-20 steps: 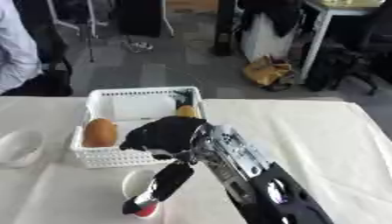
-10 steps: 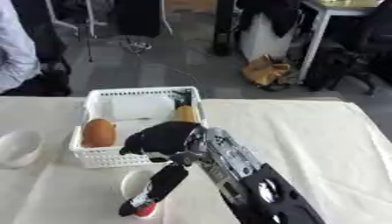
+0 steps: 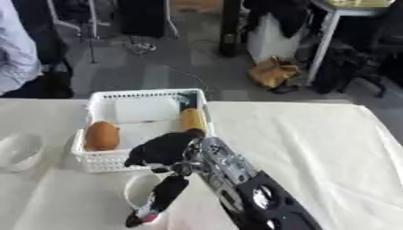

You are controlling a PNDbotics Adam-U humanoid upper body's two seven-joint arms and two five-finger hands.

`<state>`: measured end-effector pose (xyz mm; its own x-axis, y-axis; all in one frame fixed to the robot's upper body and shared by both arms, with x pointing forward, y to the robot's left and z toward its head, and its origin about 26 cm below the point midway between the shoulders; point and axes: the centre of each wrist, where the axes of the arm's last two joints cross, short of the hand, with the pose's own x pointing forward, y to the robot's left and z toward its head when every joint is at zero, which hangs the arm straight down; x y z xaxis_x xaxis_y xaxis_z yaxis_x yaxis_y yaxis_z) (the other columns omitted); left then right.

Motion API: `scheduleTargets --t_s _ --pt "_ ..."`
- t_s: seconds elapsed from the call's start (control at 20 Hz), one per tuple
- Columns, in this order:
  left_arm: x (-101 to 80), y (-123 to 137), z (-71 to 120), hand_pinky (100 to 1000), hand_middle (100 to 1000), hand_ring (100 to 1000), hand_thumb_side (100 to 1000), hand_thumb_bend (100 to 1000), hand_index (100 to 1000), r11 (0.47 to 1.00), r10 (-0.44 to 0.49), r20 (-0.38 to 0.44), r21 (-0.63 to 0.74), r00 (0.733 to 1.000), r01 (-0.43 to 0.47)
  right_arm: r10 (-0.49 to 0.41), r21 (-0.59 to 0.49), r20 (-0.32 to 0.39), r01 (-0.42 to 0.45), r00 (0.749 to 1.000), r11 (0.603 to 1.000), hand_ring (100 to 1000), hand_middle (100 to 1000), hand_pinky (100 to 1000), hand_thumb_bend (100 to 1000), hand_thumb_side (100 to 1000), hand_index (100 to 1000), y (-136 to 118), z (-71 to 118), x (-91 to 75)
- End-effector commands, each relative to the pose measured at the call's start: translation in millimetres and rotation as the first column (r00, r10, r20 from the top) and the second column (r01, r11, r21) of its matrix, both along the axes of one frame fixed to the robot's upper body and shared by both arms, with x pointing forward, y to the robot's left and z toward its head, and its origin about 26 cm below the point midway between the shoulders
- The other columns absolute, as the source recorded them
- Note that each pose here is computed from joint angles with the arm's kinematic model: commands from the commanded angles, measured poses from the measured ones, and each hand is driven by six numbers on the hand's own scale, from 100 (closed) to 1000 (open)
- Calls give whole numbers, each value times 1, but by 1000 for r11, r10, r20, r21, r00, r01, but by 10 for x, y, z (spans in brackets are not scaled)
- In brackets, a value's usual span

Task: Pick up objects on the table and place them in the box.

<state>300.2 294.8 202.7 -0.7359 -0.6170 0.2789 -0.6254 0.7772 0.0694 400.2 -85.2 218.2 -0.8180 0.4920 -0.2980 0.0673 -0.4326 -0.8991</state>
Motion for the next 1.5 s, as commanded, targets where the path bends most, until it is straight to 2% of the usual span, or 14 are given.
scheduleTargets --t_s 0.05,0.2,0.25,0.35,1.25,1.5 --pt "-24 -8 57 903 873 841 1000 248 892 1000 -9 18 6 1000 9 51 -198 -19 -54 999 979 965 978 814 775 770 1000 38 60 40" --pt "-23 -10 58 905 872 841 1000 248 891 1000 -12 16 6 1000 12 33 -220 -22 -37 999 975 967 981 816 788 743 1000 39 53 70" --pt "-23 -11 57 910 868 842 1000 244 887 1000 -13 16 5 1000 13 29 -225 -21 -33 999 974 966 982 811 799 675 1000 39 52 76" --pt "-24 -13 53 914 859 842 1000 242 880 1000 -15 14 3 1000 15 19 -237 -19 -23 1000 971 965 980 806 803 657 1000 38 52 91" --pt "-19 -37 44 915 842 842 1000 232 851 999 -32 3 -1 999 32 21 -235 -41 -30 999 972 950 966 783 796 687 1000 92 -42 186" --pt "-17 -46 46 916 835 842 1000 226 843 999 -37 3 -3 999 37 12 -235 -43 -22 999 972 932 954 759 766 699 1000 105 -86 216"
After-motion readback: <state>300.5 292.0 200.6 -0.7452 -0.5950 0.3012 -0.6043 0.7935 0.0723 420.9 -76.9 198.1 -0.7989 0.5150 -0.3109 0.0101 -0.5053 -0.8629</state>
